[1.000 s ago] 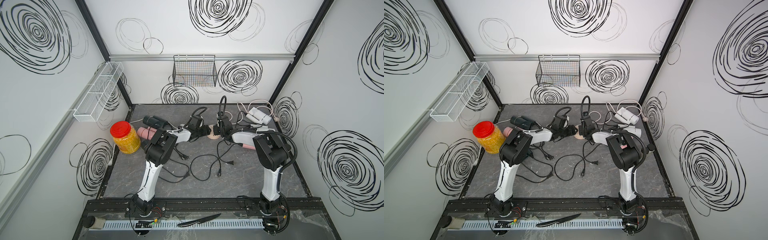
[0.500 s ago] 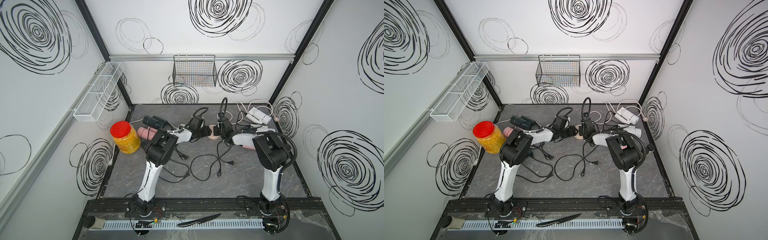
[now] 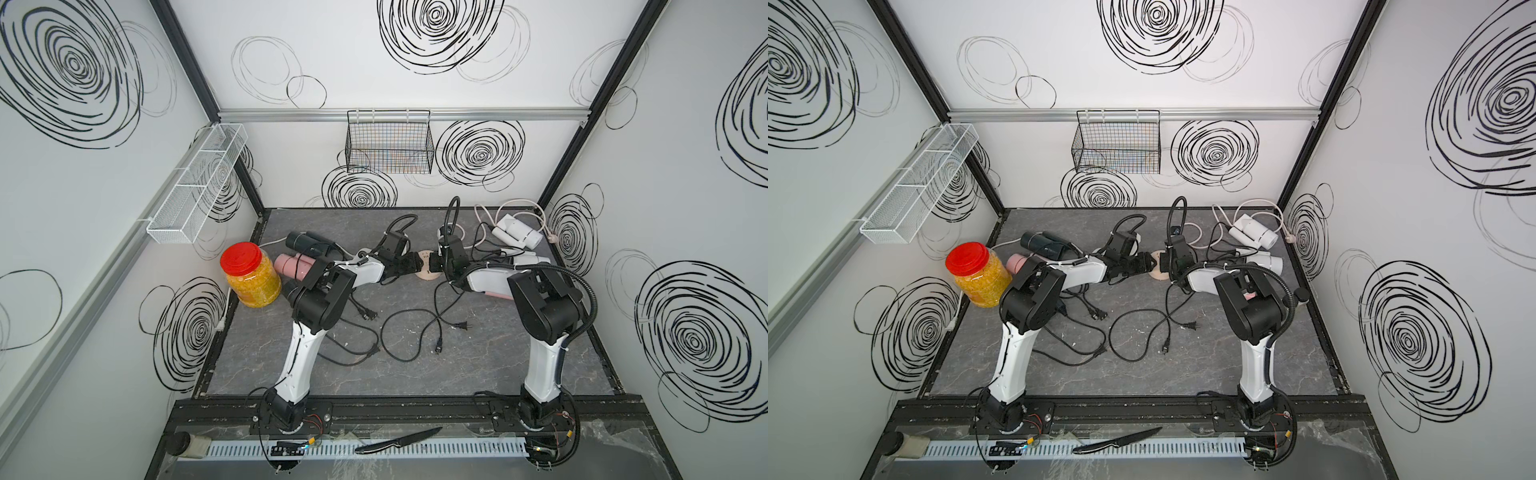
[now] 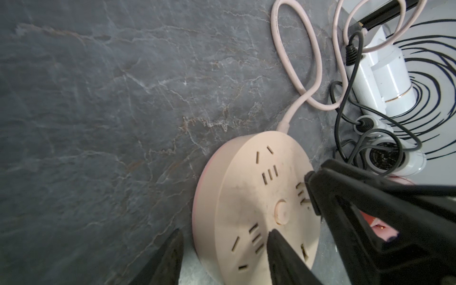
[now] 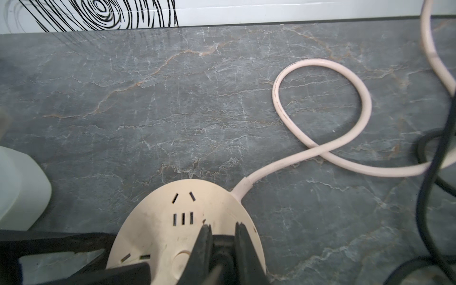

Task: Charge the blow dryers
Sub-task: Insert the plug into the socket.

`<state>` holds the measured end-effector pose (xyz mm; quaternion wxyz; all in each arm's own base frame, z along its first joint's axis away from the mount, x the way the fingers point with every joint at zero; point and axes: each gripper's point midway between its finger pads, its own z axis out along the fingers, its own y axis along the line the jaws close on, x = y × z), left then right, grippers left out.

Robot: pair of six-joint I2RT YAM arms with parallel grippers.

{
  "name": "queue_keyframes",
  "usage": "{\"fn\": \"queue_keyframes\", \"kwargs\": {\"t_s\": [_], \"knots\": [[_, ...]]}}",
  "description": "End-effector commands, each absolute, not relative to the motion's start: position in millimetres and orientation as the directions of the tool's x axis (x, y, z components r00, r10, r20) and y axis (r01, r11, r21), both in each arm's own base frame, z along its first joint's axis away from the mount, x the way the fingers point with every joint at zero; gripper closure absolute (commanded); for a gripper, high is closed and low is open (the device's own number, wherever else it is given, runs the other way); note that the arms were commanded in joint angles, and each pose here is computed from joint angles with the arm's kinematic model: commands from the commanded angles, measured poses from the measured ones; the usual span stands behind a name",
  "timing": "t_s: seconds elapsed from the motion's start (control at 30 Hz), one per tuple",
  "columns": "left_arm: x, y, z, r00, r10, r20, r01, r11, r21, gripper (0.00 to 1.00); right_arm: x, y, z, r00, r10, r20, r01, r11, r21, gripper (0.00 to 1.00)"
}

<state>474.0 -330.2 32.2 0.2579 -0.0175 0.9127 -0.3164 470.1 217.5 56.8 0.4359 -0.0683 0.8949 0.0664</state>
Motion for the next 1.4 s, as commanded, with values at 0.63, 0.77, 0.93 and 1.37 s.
{"fn": "queue_keyframes", "kwargs": {"t_s": [0.63,0.77,0.93,1.37], "knots": [[468.8,-323.8,34.9,-0.873,-0.186,-0.451,0.115,0.819,-0.562,0.41,402.1,198.8,-35.6,-0.808,-0.157,-0.568,-0.205,0.979,0.021,0.88],[469.6,-323.9,36.4,-0.872,-0.191,-0.451,0.114,0.817,-0.566,0.41,401.6,197.7,-41.4,-0.791,-0.251,-0.558,-0.204,0.968,-0.146,0.89],[470.9,-319.6,38.0,-0.869,-0.204,-0.45,0.105,0.814,-0.572,0.41,397.1,199.8,-48.1,-0.795,-0.262,-0.548,-0.205,0.965,-0.164,0.9],[472.4,-321.1,44.9,-0.866,-0.206,-0.456,0.112,0.808,-0.578,0.41,390.8,204.6,-53.1,-0.832,-0.254,-0.494,-0.224,0.967,-0.12,0.89]]}}
